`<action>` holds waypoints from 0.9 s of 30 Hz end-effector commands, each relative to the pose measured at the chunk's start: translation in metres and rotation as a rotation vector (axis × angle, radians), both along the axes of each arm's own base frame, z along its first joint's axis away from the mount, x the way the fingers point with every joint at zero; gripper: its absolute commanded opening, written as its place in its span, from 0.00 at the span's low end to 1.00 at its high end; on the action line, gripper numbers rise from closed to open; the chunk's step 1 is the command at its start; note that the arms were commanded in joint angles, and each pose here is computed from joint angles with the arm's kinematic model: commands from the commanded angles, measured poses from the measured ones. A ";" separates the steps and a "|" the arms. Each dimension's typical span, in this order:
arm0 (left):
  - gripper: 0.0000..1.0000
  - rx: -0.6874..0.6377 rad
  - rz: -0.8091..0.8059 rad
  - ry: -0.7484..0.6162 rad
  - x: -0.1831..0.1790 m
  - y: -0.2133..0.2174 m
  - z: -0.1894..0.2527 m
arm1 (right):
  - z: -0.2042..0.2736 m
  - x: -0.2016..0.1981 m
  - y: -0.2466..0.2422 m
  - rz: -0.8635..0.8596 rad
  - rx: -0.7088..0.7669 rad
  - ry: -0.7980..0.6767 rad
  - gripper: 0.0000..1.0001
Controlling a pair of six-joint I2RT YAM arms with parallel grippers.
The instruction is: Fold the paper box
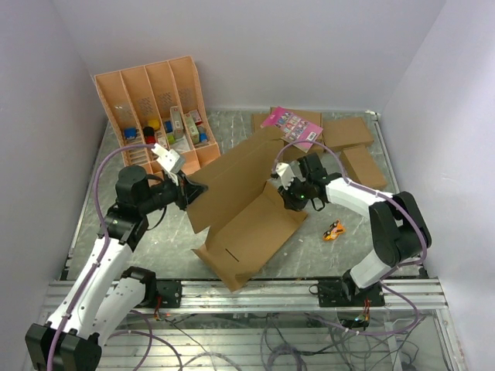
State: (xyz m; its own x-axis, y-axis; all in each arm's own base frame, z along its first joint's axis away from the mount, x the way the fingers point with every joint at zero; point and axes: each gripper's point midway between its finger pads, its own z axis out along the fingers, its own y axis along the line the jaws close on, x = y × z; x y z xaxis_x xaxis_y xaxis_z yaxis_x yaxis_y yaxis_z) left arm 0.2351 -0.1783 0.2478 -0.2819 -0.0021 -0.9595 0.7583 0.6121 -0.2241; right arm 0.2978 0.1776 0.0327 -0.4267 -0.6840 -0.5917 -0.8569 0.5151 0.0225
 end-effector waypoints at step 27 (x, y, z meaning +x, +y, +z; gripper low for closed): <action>0.07 0.016 -0.058 -0.146 0.004 -0.008 0.040 | 0.000 0.016 -0.004 -0.127 -0.043 -0.056 0.35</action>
State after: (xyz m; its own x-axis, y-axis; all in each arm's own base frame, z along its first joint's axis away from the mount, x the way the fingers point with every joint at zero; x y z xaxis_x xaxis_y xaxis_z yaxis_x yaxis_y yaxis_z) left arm 0.2394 -0.1814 0.2623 -0.2228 0.0339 -0.9743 0.7874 0.5955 -0.1593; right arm 0.3144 0.1710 0.0237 -0.4920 -0.6562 -0.5721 -0.7770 0.6274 -0.0513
